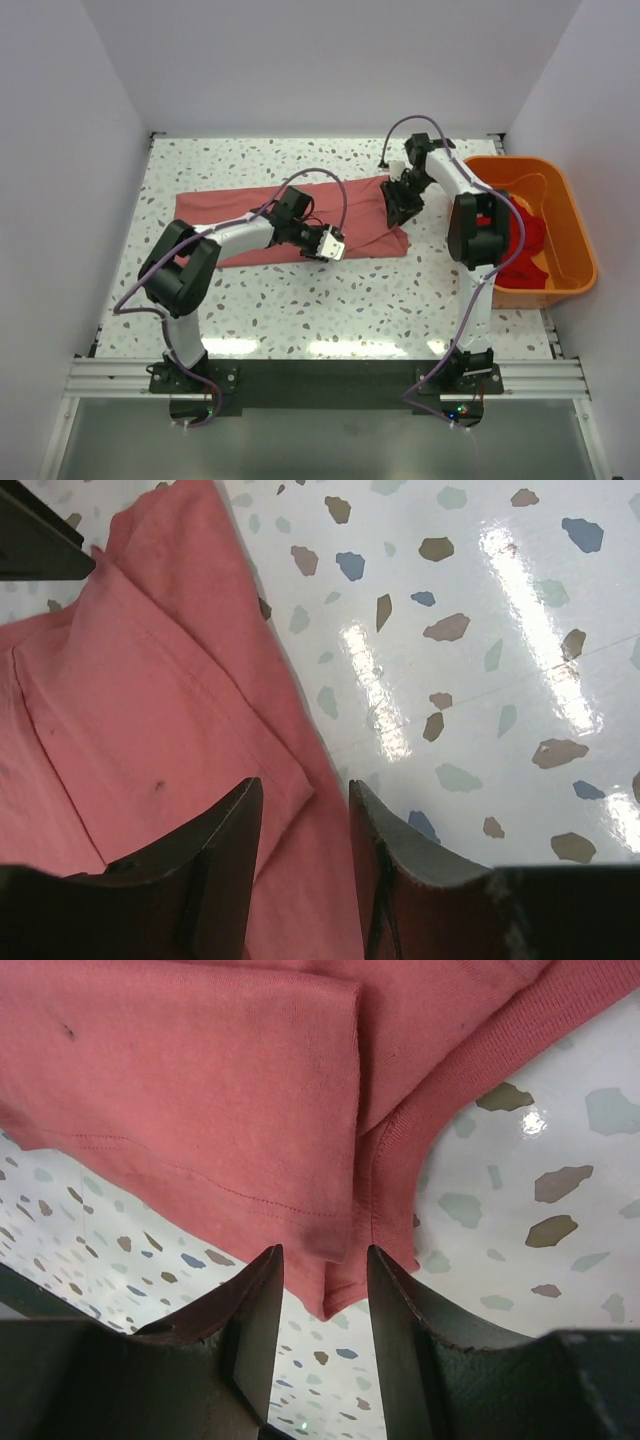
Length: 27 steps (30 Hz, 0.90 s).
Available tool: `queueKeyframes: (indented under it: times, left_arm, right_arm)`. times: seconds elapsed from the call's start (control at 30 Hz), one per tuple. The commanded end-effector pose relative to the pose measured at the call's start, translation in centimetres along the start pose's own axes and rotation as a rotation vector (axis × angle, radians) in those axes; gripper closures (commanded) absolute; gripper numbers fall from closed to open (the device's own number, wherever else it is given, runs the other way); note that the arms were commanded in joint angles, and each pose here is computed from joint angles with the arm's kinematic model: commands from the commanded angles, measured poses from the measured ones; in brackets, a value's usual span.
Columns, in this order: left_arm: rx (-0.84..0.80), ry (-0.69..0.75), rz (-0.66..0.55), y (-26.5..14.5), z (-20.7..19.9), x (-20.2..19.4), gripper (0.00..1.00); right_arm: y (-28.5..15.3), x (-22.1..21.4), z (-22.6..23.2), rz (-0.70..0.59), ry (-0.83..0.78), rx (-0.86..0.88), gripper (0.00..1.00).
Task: Fold and stack the t-shirts
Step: Fold the tshirt
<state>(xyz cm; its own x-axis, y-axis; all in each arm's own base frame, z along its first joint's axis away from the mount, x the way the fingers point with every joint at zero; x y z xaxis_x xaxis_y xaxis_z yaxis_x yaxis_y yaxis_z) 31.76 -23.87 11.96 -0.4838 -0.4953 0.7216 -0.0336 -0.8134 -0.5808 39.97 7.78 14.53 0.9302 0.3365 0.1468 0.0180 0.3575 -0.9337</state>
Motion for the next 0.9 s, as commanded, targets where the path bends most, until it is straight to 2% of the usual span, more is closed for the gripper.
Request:
queueKeyframes:
  times: [0.0,0.27,0.8,0.87]
  left_arm:
    - [0.037,0.135,-0.012,1.0,1.6,0.1,0.57]
    - [0.003,0.178,0.024,2.1,2.1,-1.2,0.61]
    - [0.014,0.185,-0.003,2.1,2.8,-0.7,0.8]
    - [0.014,0.187,-0.003,2.0,2.9,-0.6,0.82]
  right_arm:
    - [-1.0,0.3,0.2,-0.03,0.021,0.026,0.58]
    - [-0.7,0.2,0.3,-0.022,0.027,0.05,0.59]
    - [0.4,0.3,-0.2,0.011,0.038,0.054,0.59]
    - [0.5,0.3,-0.2,0.015,0.038,0.056,0.63]
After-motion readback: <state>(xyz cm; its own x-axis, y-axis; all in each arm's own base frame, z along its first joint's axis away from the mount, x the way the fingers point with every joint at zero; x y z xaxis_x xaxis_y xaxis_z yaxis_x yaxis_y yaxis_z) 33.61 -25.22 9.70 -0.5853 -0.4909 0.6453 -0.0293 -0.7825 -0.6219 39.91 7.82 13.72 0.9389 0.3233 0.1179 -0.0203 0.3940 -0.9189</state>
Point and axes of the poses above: each gripper's point midway between its finger pads, its own y axis out along the fingers, its own z axis along the line the jaws close on, x = y × z, the point moved 10 cm from there along -y, back along the fingers, and after that the axes turned 2 degrees about y, right-handed, at the moved point
